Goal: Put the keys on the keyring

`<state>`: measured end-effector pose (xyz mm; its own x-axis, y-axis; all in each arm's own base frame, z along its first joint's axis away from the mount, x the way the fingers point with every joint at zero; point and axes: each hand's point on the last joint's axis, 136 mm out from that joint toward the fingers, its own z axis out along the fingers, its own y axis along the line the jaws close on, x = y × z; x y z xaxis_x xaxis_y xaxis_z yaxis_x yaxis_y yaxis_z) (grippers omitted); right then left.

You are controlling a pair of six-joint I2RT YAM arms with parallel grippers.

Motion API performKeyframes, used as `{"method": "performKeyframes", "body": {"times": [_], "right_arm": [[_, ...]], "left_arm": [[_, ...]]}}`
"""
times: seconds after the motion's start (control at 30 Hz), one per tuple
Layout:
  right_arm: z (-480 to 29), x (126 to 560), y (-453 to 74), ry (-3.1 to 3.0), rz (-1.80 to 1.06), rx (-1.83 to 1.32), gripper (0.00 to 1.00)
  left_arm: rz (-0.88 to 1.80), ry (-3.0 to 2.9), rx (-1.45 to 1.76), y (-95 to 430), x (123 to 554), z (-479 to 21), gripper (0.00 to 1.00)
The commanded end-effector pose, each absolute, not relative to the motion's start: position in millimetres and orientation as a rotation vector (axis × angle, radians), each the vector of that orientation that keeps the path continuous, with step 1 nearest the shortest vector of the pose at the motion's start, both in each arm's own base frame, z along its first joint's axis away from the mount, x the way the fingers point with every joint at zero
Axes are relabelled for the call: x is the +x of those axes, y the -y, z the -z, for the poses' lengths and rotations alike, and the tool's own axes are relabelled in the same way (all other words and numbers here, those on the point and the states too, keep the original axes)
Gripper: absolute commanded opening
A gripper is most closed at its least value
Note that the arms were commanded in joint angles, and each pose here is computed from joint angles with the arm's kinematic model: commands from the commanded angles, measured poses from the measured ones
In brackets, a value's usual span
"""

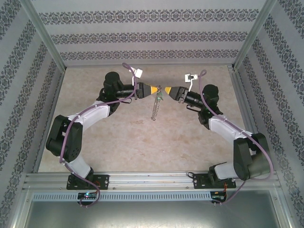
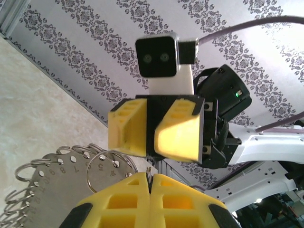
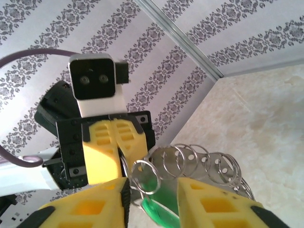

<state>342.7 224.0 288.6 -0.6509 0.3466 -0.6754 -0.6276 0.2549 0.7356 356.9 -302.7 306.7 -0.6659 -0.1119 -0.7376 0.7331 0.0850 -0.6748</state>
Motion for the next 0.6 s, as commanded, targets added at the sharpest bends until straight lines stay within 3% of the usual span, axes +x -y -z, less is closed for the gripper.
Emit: {"method": "performKeyframes", "body": {"times": [0.0, 0.13, 0.37, 0.5, 0.57], "right_arm": [[-287.4, 334.1, -227.0, -1.678, -1.449, -0.326, 0.42], [-281.4, 325.1, -236.8, -1.684, -1.420, -0.379, 0.48], [-279.6, 319.7, -255.0, -1.708, -1.394, -0.447, 0.48], [-278.6, 320.8, -258.9, -1.713, -1.401, -0.451, 0.42], [-278.8, 320.0, -260.7, -1.711, -1.407, -0.457, 0.34]], "left_arm": [[1.630, -1.581, 0.678, 299.8, 343.0, -342.7, 0.00], [1.622, -1.579, 0.665, 298.7, 343.3, -345.3, 0.00], [1.611, -1.587, 0.640, 297.7, 346.2, -344.0, 0.00], [1.601, -1.590, 0.630, 297.4, 347.9, -343.4, 0.00], [1.595, -1.592, 0.623, 297.3, 348.9, -343.2, 0.00]]}}
